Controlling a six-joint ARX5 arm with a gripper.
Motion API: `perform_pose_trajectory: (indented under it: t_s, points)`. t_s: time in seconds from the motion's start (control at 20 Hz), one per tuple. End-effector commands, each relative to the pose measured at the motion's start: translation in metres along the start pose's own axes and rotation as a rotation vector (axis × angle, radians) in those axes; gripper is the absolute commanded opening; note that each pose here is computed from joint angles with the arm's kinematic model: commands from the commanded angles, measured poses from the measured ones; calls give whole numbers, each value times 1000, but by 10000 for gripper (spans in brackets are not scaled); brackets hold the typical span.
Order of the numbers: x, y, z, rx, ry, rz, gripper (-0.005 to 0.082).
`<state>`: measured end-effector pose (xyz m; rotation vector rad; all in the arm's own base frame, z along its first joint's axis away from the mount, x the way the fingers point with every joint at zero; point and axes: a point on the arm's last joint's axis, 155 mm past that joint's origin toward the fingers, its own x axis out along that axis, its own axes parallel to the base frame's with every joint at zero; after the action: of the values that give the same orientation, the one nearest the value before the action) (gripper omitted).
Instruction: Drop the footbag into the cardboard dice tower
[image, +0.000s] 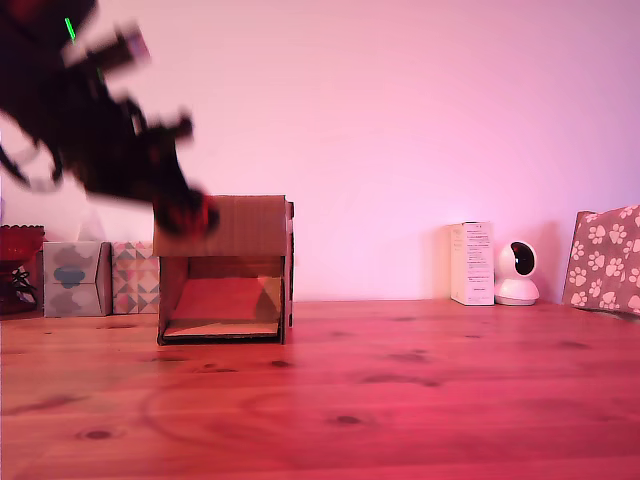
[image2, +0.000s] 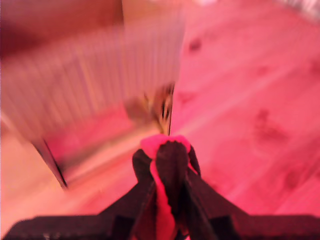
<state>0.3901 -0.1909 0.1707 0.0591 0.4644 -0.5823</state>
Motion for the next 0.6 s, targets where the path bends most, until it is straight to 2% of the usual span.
perform_pose_trajectory:
  t_s: [0.0, 0.35, 0.45, 0.55]
  points:
    - [-10, -3, 20, 14, -66, -1, 88]
    - [-32, 1, 106, 94, -406, 47, 88]
    - [-32, 5, 123, 99, -438, 55, 88]
    - [-23, 15, 136, 92, -427, 69, 89]
